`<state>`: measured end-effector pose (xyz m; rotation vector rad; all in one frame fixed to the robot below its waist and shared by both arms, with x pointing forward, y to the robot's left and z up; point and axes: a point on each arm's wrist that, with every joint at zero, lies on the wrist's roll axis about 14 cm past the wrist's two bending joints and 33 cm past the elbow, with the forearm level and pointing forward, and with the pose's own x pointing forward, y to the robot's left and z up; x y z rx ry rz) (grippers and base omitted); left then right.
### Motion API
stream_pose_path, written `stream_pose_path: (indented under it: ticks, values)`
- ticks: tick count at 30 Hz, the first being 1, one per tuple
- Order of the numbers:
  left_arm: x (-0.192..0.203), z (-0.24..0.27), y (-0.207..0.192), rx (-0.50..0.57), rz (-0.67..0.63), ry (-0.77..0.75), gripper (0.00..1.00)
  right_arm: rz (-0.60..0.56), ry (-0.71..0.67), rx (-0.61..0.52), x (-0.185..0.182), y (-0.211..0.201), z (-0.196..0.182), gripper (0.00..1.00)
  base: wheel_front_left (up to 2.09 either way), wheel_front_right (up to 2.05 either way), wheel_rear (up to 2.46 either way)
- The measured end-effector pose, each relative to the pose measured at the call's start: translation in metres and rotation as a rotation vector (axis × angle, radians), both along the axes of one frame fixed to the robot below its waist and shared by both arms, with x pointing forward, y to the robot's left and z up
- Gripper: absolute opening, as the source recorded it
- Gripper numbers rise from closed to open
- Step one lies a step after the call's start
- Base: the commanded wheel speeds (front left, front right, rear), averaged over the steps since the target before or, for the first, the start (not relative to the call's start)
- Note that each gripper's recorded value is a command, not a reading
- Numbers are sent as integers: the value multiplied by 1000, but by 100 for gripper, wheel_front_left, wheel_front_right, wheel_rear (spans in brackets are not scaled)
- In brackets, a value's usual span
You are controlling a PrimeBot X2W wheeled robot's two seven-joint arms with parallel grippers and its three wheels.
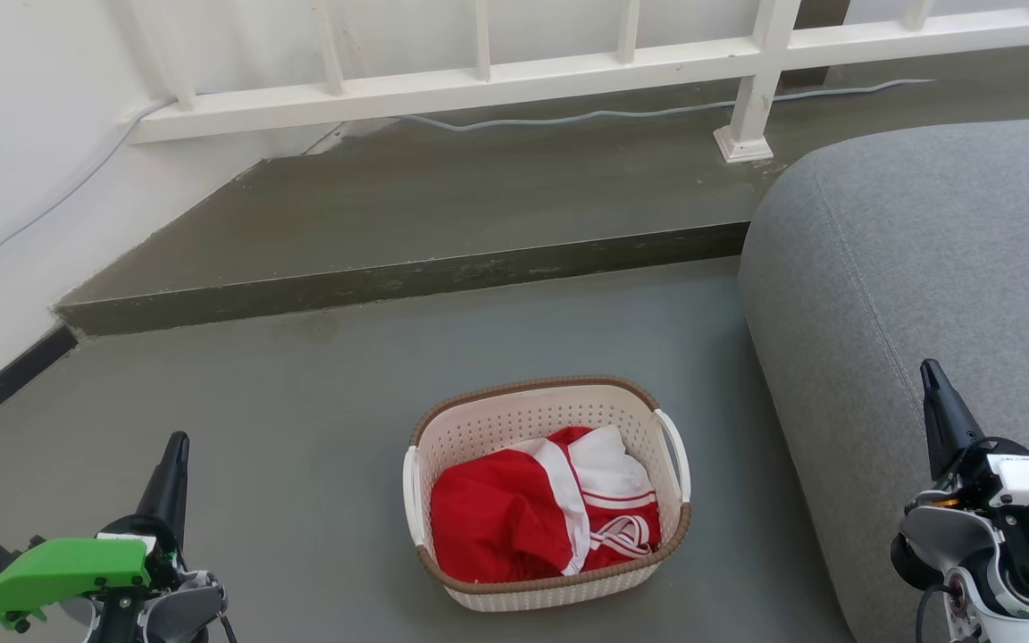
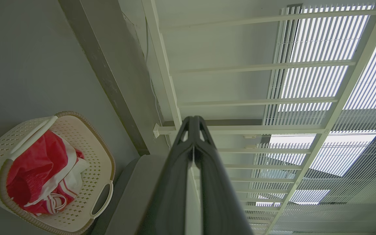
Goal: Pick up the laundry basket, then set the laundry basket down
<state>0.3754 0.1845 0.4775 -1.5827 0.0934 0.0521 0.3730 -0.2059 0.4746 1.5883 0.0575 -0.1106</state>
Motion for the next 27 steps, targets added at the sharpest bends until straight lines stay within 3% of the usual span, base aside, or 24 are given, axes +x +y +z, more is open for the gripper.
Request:
stream_pose_path:
  ticks: [27]
  values:
    - [0, 0, 1, -1, 3, -1, 0, 1, -1, 3, 0, 1, 0, 0, 0, 0, 0]
